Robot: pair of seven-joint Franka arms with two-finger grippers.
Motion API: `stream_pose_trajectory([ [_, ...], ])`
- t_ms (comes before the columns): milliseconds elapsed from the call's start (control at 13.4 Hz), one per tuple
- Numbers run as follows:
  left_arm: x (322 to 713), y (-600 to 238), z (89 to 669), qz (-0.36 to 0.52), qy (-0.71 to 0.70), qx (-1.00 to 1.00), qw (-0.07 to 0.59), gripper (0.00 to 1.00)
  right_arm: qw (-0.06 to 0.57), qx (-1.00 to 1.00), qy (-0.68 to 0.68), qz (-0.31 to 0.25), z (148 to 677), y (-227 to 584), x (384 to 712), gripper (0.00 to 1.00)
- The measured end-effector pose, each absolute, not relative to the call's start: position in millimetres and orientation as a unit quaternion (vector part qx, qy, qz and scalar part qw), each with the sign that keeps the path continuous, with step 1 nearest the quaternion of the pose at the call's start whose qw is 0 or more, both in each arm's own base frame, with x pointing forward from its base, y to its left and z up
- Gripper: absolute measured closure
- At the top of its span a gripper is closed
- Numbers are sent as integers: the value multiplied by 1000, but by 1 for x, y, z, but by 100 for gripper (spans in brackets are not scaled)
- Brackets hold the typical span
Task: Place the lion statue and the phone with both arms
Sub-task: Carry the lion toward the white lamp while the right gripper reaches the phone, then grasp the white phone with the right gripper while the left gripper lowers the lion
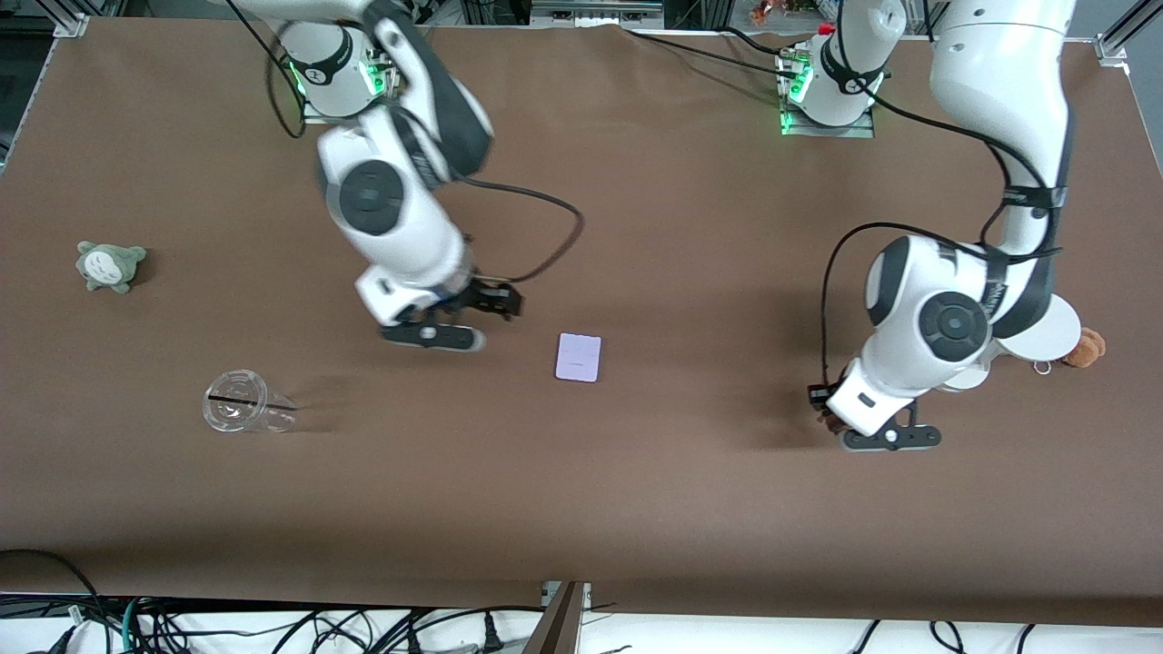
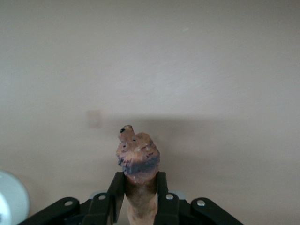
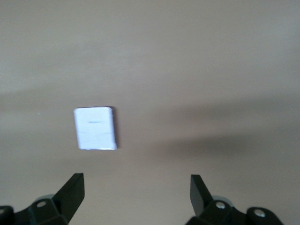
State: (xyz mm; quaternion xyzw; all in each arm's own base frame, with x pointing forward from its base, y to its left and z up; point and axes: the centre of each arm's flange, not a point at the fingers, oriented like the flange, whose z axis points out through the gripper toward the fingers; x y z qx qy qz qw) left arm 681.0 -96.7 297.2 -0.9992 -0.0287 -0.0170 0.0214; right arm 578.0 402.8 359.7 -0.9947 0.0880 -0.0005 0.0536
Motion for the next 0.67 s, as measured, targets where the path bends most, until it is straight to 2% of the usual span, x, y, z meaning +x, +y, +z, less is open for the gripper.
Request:
stream_pose_trajectory([
  [374,624,-23,255,-44,-13,-999,16,68,76,-989,125,-35,266,480,553,0],
  [674,581,-5,232,-47,-9,-999,15,68,71,-990,106,-63,222,503,566,0],
])
